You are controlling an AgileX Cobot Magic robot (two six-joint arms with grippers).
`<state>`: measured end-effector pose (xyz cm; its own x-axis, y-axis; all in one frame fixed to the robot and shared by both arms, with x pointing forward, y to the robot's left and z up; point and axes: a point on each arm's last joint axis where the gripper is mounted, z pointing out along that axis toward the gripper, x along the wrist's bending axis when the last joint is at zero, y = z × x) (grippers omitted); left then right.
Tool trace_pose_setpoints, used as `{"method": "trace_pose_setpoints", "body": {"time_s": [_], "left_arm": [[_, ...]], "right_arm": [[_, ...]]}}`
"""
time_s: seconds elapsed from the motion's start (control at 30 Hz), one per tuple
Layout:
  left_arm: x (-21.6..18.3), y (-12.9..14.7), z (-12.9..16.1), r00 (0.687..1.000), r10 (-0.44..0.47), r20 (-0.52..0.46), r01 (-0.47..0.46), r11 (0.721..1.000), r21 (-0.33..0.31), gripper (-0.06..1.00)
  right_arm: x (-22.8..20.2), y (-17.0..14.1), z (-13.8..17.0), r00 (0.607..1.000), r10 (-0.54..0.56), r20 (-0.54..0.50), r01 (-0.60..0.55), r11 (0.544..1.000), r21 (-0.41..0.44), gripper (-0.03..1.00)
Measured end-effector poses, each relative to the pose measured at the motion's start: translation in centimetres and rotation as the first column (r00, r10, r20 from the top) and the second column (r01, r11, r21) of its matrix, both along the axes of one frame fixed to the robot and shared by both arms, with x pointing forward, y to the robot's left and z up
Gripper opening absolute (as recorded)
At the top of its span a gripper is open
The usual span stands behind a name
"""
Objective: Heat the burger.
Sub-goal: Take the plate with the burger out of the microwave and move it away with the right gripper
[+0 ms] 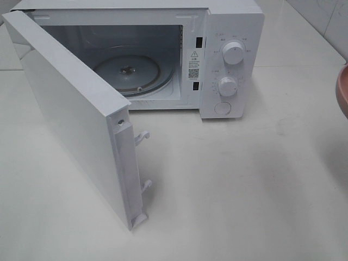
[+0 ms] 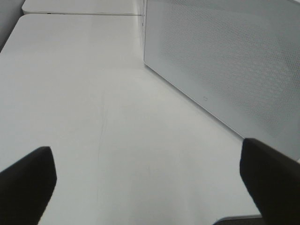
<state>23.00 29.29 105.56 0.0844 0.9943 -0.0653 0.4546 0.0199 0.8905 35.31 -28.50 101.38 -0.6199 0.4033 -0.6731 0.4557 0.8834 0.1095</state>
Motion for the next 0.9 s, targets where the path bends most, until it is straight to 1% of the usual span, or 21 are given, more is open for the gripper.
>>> {"method": "trace_pose_setpoints", "body": {"time_s": [0.03,0.07,0.1,0.13,0.17,0.2,0.23,0.37,0.4,0.43,0.47,0.5,0.57,0.6,0.63,0.67,0.7,0.77,0.8,0.83,0.9], "left_arm": [[0.0,0.0,0.0,1.000,0.000,0.000,0.000,1.000,0.000,0.99],[0.0,0.0,0.0,1.000,0.000,0.000,0.000,1.000,0.000,0.99],[0.0,0.0,0.0,1.000,0.000,0.000,0.000,1.000,0.000,0.99],[0.0,0.0,0.0,1.000,0.000,0.000,0.000,1.000,0.000,0.99],[0.0,0.0,0.0,1.000,0.000,0.000,0.000,1.000,0.000,0.99],[0.0,0.0,0.0,1.000,0.000,0.000,0.000,1.000,0.000,0.99],[0.0,0.0,0.0,1.000,0.000,0.000,0.000,1.000,0.000,0.99],[0.0,0.0,0.0,1.000,0.000,0.000,0.000,1.000,0.000,0.99],[0.0,0.0,0.0,1.000,0.000,0.000,0.000,1.000,0.000,0.99],[0.0,0.0,0.0,1.000,0.000,0.000,0.000,1.000,0.000,0.99],[0.0,0.0,0.0,1.000,0.000,0.000,0.000,1.000,0.000,0.99],[0.0,0.0,0.0,1.000,0.000,0.000,0.000,1.000,0.000,0.99],[0.0,0.0,0.0,1.000,0.000,0.000,0.000,1.000,0.000,0.99],[0.0,0.0,0.0,1.000,0.000,0.000,0.000,1.000,0.000,0.99],[0.0,0.0,0.0,1.000,0.000,0.000,0.000,1.000,0.000,0.99],[0.0,0.0,0.0,1.000,0.000,0.000,0.000,1.000,0.000,0.99],[0.0,0.0,0.0,1.000,0.000,0.000,0.000,1.000,0.000,0.99],[0.0,0.0,0.0,1.000,0.000,0.000,0.000,1.000,0.000,0.99],[0.0,0.0,0.0,1.000,0.000,0.000,0.000,1.000,0.000,0.99],[0.0,0.0,0.0,1.000,0.000,0.000,0.000,1.000,0.000,0.99],[0.0,0.0,0.0,1.000,0.000,0.000,0.000,1.000,0.000,0.99]], "right_arm": [[0.3,-0.1,-0.4,0.998,-0.055,-0.009,0.055,0.998,-0.009,0.08],[0.3,-0.1,-0.4,0.998,-0.055,-0.009,0.055,0.998,-0.009,0.08],[0.4,-0.1,-0.6,0.996,-0.090,-0.014,0.089,0.996,-0.007,0.08],[0.7,0.0,-1.0,0.989,-0.146,-0.016,0.146,0.989,0.007,0.08],[0.7,0.0,-1.0,0.989,-0.146,-0.016,0.146,0.989,0.007,0.08],[1.0,0.1,-1.3,0.978,-0.207,-0.011,0.207,0.978,0.038,0.08],[1.1,0.2,-1.4,0.972,-0.234,-0.010,0.234,0.971,0.051,0.08],[1.6,0.4,-1.9,0.955,-0.298,-0.008,0.298,0.952,0.070,0.08],[1.9,0.5,-2.2,0.938,-0.348,-0.012,0.347,0.934,0.088,0.08],[1.9,0.5,-2.2,0.938,-0.348,-0.012,0.347,0.934,0.088,0.08],[2.2,0.7,-2.7,0.920,-0.391,-0.021,0.391,0.915,0.100,0.08],[2.2,0.7,-2.7,0.920,-0.391,-0.021,0.391,0.915,0.100,0.08],[2.8,1.0,-3.5,0.889,-0.457,-0.031,0.457,0.882,0.114,0.08],[2.8,1.0,-3.5,0.889,-0.457,-0.031,0.457,0.882,0.114,0.08],[3.1,1.2,-3.9,0.867,-0.497,-0.036,0.498,0.859,0.122,0.08],[3.1,1.2,-3.9,0.867,-0.497,-0.036,0.498,0.859,0.122,0.08],[3.6,1.6,-4.1,0.843,-0.537,-0.036,0.536,0.833,0.139,0.08],[4.0,1.8,-4.1,0.832,-0.554,-0.036,0.553,0.820,0.150,0.08],[4.5,2.1,-4.3,0.811,-0.584,-0.037,0.582,0.797,0.162,0.08],[4.5,2.1,-4.3,0.811,-0.584,-0.037,0.582,0.797,0.162,0.08],[5.4,2.6,-4.6,0.789,-0.613,-0.037,0.610,0.776,0.161,0.08]]}}
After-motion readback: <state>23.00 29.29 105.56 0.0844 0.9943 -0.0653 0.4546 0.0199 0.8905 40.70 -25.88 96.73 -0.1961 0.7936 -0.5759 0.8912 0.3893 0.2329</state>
